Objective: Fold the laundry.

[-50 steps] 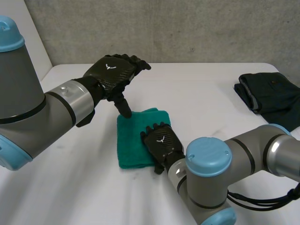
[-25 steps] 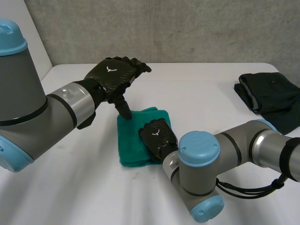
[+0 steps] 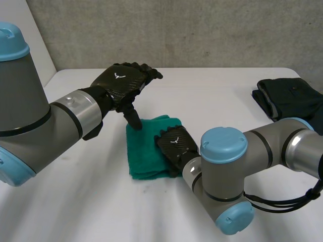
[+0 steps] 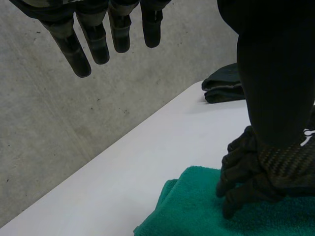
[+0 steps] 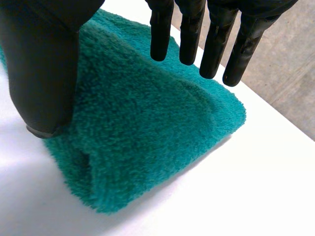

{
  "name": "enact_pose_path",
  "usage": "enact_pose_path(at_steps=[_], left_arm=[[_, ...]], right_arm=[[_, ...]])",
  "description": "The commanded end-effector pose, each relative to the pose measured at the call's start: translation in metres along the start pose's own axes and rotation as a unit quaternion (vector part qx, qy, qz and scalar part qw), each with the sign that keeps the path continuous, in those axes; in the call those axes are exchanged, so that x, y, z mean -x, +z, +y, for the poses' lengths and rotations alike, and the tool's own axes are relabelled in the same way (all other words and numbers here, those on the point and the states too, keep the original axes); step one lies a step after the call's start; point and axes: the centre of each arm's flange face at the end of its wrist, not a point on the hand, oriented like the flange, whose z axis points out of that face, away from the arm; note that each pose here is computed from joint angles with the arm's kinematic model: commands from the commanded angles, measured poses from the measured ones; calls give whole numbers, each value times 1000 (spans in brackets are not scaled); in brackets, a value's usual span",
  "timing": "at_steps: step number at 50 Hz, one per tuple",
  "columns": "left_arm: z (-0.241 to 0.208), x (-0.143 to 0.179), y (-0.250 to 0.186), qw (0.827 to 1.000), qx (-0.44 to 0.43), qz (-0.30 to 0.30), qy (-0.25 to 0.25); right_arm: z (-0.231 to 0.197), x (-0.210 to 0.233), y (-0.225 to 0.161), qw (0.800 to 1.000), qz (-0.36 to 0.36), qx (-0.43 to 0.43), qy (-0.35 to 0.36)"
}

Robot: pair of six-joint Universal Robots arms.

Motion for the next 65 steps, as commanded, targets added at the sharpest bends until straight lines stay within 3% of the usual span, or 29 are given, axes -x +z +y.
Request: enact_pose_path(at_steps=[1, 12, 48, 55, 59, 65], left_arm=[[0, -1, 0, 1000, 0, 1, -1], [1, 0, 0, 1000, 1, 0, -2], [2, 1, 1, 1000, 0, -1, -16], [0, 2, 1, 1000, -2, -3, -15], [-1, 2, 1, 1000, -4, -2, -15], [0, 0, 0, 1000, -2, 0, -15]], right_arm=[[6, 5, 1, 1000, -10, 7, 9], [20, 9, 14, 1000, -11, 14, 9], [-1, -3, 47, 999, 13, -47, 2], [-13, -29, 45, 998, 34, -49, -1], [-4, -48, 39, 999, 35, -13, -38], [15, -120, 19, 993, 74, 32, -86]])
